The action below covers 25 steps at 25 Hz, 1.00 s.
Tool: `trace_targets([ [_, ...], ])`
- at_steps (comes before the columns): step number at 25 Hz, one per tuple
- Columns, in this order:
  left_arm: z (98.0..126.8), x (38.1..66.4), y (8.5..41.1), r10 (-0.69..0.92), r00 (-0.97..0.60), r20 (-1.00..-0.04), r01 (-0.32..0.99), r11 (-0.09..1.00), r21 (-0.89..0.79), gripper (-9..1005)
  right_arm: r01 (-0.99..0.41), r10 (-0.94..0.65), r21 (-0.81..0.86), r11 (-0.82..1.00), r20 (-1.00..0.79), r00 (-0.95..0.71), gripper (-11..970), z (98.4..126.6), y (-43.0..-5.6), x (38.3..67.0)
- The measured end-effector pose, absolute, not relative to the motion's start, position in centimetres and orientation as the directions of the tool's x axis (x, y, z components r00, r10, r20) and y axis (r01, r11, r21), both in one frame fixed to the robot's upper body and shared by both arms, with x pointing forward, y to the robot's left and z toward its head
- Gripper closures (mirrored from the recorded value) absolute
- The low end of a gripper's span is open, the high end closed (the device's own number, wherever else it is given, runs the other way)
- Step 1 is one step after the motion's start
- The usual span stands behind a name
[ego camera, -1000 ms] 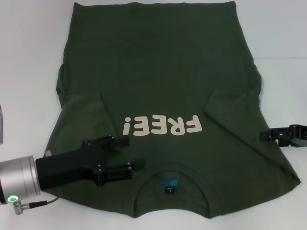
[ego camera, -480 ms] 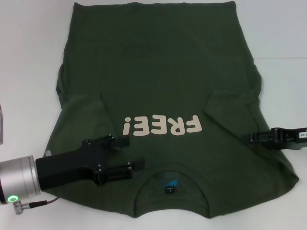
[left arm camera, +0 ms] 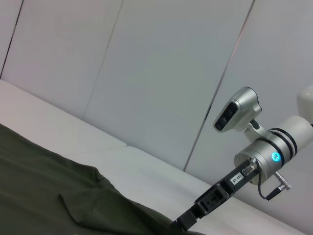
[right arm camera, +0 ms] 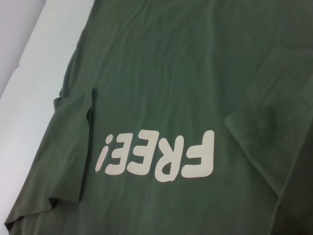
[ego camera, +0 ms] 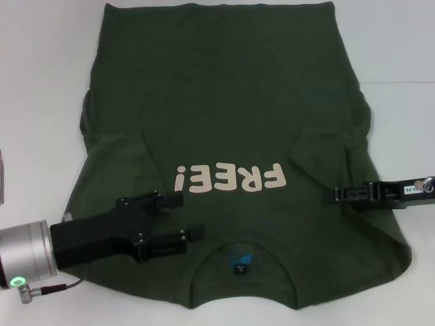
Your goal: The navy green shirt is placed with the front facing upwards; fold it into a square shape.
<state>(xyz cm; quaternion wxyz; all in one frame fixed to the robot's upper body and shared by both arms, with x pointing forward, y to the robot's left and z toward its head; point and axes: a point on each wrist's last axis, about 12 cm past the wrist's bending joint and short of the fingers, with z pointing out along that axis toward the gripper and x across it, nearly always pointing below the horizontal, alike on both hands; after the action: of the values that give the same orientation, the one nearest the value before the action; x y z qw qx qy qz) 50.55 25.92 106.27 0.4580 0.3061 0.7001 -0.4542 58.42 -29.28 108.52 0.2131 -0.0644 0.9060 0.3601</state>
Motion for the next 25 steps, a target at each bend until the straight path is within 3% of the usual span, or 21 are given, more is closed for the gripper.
trace_targets([
  [25,106.1,50.5,25.9,0.009,-0.397,-0.918,0.84,0.407,-0.359,134,-0.203,0.117,0.581,0.788,-0.466,-0.877,93,107.9,-30.5,59.1],
])
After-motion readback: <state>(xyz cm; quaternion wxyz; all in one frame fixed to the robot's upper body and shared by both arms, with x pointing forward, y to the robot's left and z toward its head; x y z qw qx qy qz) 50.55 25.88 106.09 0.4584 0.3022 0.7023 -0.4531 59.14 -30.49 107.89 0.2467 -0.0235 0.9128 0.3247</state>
